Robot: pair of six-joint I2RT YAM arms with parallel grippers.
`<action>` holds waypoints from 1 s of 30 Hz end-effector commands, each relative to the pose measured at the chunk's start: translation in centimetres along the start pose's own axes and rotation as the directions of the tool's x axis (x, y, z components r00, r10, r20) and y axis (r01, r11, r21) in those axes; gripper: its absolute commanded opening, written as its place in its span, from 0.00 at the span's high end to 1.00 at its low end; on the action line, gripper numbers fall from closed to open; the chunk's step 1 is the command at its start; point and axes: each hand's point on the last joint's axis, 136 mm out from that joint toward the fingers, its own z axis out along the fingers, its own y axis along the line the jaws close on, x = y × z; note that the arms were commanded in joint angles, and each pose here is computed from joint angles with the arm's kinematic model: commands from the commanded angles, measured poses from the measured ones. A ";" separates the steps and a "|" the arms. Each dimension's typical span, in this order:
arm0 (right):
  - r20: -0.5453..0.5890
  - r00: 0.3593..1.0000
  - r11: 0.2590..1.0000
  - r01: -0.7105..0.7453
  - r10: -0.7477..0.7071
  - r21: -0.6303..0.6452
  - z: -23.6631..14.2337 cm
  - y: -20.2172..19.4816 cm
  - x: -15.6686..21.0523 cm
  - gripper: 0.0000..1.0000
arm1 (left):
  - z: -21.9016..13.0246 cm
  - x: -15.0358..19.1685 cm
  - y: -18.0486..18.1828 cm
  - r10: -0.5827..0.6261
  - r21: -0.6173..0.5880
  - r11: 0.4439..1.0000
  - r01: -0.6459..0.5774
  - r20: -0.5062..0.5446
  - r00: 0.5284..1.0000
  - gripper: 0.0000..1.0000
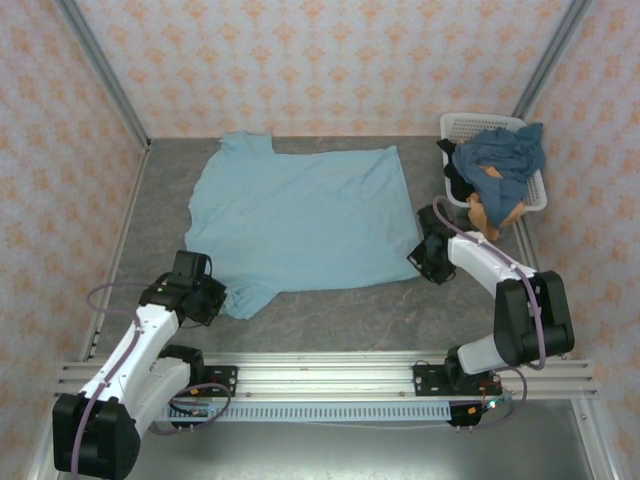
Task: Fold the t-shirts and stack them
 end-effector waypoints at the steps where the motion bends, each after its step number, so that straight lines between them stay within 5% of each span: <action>1: 0.022 0.999 0.991 -0.041 0.038 0.131 -0.4 -3.7 0.8 1.00 | 0.7 0.2 1.4 -0.032 -0.062 0.998 0.032 -0.001 0.999 1.00; 10: -0.013 0.997 0.984 -0.077 0.080 0.160 0.8 -5.0 2.1 1.00 | -0.1 -0.1 2.5 0.007 -0.163 0.987 -0.005 0.010 1.000 1.00; 18: 0.031 0.999 0.977 -0.048 0.042 0.206 0.3 -5.5 1.1 1.00 | -2.1 0.2 5.8 -0.071 -0.204 0.975 0.084 0.068 0.995 1.00; 22: 0.034 0.998 0.969 -0.068 0.061 0.239 0.1 -6.4 1.3 0.99 | -2.3 1.2 5.7 -0.105 -0.180 0.978 0.109 0.029 0.994 0.72; 26: 0.083 0.993 0.970 -0.098 0.081 0.222 -1.5 -6.5 0.5 0.67 | -6.6 -0.6 3.2 -0.071 -0.101 0.991 0.084 0.124 0.990 0.60; 30: 0.169 0.981 0.981 -0.124 0.098 0.147 -4.7 -5.4 -1.2 0.50 | -8.7 -2.1 -0.4 -0.033 -0.049 0.998 0.041 0.162 0.986 0.59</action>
